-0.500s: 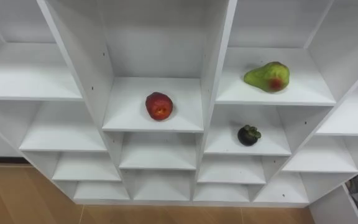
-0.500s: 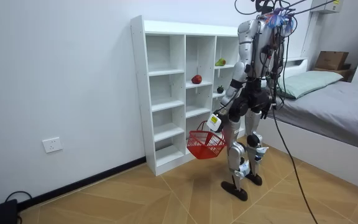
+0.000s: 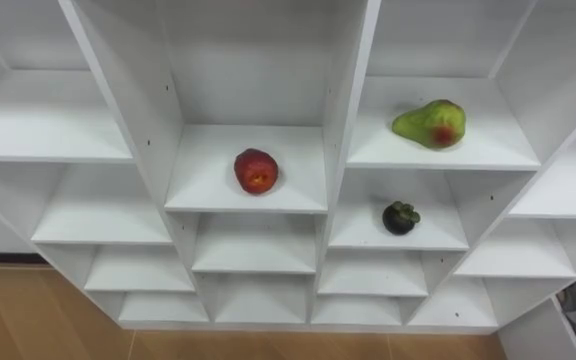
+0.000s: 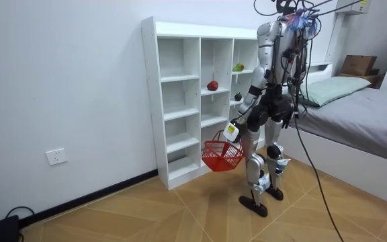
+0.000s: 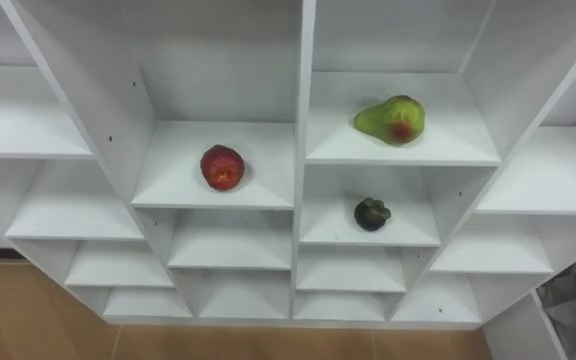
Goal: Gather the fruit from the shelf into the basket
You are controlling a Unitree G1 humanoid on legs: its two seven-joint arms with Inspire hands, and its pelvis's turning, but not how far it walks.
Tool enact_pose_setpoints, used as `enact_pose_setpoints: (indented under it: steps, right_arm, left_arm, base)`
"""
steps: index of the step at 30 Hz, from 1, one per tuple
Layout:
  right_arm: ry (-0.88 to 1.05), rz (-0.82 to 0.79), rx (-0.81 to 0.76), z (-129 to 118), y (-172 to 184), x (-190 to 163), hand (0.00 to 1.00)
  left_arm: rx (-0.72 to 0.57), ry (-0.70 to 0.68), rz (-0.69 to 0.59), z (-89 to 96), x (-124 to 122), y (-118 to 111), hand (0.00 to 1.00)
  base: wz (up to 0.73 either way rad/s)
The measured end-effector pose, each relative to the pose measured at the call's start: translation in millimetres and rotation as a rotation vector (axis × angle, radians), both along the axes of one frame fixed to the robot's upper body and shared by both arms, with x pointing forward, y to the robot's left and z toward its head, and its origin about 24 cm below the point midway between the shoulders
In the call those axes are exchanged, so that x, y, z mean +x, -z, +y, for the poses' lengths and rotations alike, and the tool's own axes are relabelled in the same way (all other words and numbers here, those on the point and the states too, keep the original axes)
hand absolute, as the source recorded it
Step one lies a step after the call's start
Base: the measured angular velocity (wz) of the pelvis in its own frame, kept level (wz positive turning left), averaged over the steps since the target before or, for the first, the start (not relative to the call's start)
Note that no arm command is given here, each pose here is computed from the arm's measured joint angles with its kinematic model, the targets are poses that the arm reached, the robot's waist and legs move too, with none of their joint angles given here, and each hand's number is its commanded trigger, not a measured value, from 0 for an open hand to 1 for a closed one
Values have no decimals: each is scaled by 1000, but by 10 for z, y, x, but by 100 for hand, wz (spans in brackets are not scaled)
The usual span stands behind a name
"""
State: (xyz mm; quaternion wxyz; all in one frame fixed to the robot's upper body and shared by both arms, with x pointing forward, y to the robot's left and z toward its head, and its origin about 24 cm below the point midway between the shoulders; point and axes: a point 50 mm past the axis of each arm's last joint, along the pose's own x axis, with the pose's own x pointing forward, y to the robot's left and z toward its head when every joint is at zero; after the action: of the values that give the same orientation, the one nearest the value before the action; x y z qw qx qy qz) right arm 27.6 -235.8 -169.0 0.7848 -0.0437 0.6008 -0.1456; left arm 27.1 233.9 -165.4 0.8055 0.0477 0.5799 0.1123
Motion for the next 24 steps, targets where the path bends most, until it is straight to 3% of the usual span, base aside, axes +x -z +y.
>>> enact_pose_setpoints:
  steps: [13,24]
  right_arm:
    - [1,-29,-17,0,-11,63,0]
    - [-69,-241,-71,10,-150,506,0]
  left_arm:
    - [4,0,-11,-12,17,-1,100]
    - [6,38,-56,-32,122,-14,100]
  base:
    - [0]
    - [0]
